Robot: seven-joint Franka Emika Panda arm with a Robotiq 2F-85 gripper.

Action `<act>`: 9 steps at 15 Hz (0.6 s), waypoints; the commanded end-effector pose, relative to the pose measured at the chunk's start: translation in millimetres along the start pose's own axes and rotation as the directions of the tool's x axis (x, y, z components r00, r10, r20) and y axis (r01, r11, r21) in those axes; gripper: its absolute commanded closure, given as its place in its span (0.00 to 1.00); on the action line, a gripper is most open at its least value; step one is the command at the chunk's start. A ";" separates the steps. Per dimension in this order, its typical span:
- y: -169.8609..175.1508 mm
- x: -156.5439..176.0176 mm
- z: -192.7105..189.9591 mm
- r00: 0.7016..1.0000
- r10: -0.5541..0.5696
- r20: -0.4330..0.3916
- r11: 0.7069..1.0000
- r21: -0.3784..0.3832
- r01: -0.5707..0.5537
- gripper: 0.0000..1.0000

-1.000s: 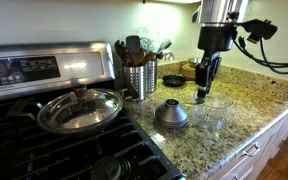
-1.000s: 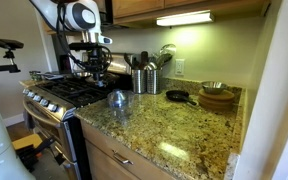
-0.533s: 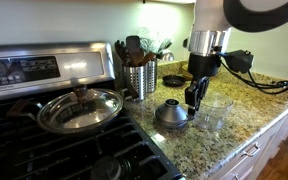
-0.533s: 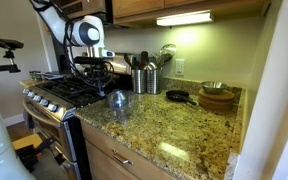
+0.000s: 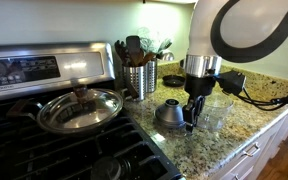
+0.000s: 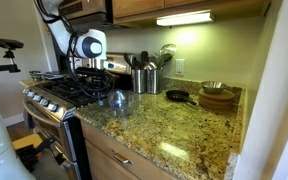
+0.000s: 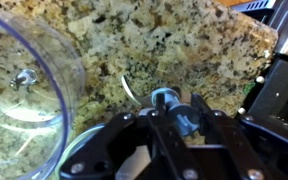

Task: Remove the grey lid from the food processor then remove the blades and place them on the countertop

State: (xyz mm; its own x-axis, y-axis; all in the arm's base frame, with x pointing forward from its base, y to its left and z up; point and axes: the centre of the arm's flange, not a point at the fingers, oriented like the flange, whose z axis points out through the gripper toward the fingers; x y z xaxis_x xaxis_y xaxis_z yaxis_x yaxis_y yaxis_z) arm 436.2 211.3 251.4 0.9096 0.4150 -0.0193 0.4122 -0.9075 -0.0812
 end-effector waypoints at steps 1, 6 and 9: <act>-0.1 -7.5 10.7 1.000 -0.018 -0.004 0.999 0.027 0.018 0.87; 2.5 -8.6 17.4 0.999 -0.038 0.015 0.999 0.022 0.037 0.68; 2.9 -7.7 17.3 0.998 -0.061 0.026 0.998 0.020 0.060 0.39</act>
State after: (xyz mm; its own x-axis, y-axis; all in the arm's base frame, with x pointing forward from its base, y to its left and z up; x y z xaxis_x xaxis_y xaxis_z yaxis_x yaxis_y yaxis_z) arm 432.7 211.5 234.2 0.8929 0.4475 -0.0495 0.4414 -0.8917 -0.1000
